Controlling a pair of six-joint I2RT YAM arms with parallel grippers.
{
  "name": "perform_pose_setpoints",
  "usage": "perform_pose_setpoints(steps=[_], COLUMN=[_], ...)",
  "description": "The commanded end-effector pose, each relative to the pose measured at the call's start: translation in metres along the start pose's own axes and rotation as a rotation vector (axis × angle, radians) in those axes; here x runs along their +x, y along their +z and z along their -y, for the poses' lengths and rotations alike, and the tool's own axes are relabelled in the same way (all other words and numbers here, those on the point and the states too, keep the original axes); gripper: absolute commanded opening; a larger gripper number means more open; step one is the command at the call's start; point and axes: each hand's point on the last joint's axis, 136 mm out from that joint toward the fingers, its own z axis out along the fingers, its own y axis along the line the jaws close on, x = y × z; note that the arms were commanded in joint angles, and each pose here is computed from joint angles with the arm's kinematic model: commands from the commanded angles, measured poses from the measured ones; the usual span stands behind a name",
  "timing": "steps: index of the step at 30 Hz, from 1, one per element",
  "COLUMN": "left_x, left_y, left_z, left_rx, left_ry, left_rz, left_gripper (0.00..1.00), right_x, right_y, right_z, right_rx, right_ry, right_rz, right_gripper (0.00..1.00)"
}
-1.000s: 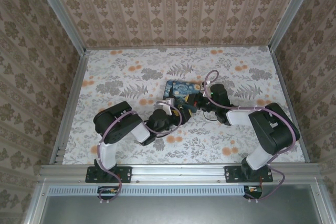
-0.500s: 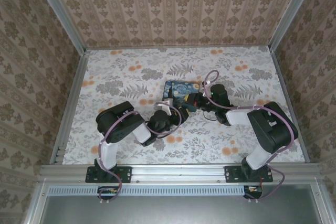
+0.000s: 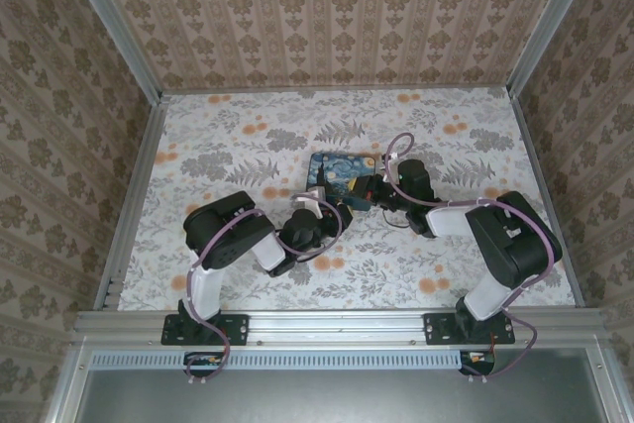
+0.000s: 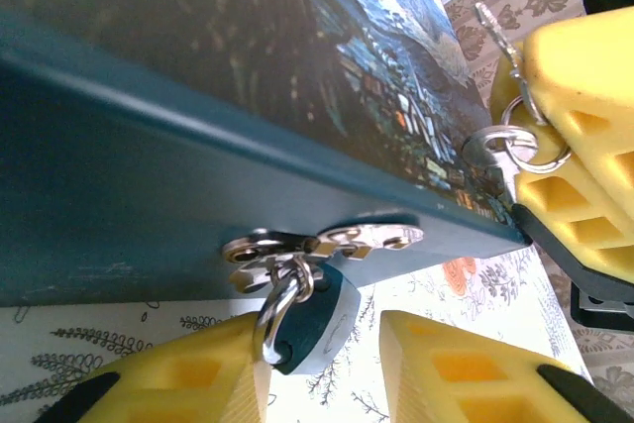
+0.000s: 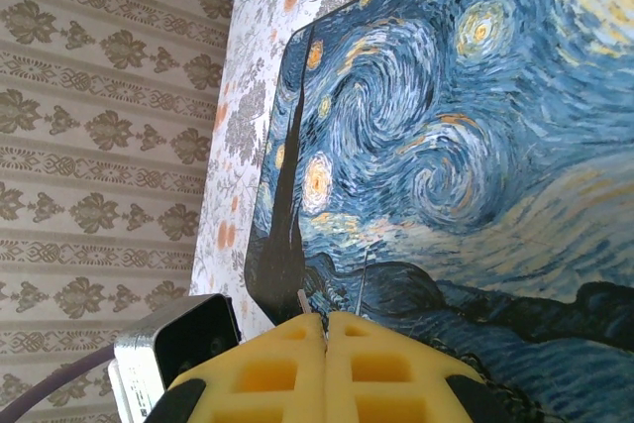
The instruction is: Unlock a padlock with a key
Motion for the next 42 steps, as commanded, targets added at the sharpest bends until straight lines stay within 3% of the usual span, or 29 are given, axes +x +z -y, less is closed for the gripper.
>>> perform_pose_setpoints(steps=[1, 24, 42], left_x=[-0.001, -0.007, -0.012], left_y=[0.000, 0.000, -0.012], left_z=[-0.001, 0.002, -0.015], left_rx=[-0.001, 0.020, -0.016], left_ry=[-0.007, -0.043, -0.078], left_rz=[0.013, 0.003, -0.003], left_gripper=[0.34, 0.00, 0.00], right_x=[0.020, 0.018, -0.024], right_y=[0.000, -0.002, -0.026], right_z=[0.028, 0.024, -0.052], right_rx=[0.070, 0.046, -0.040], right_ry=[0.053, 0.062, -0.030], right_rz=[-0.056, -0.061, -0.001], right_gripper=[0.00, 0.00, 0.00])
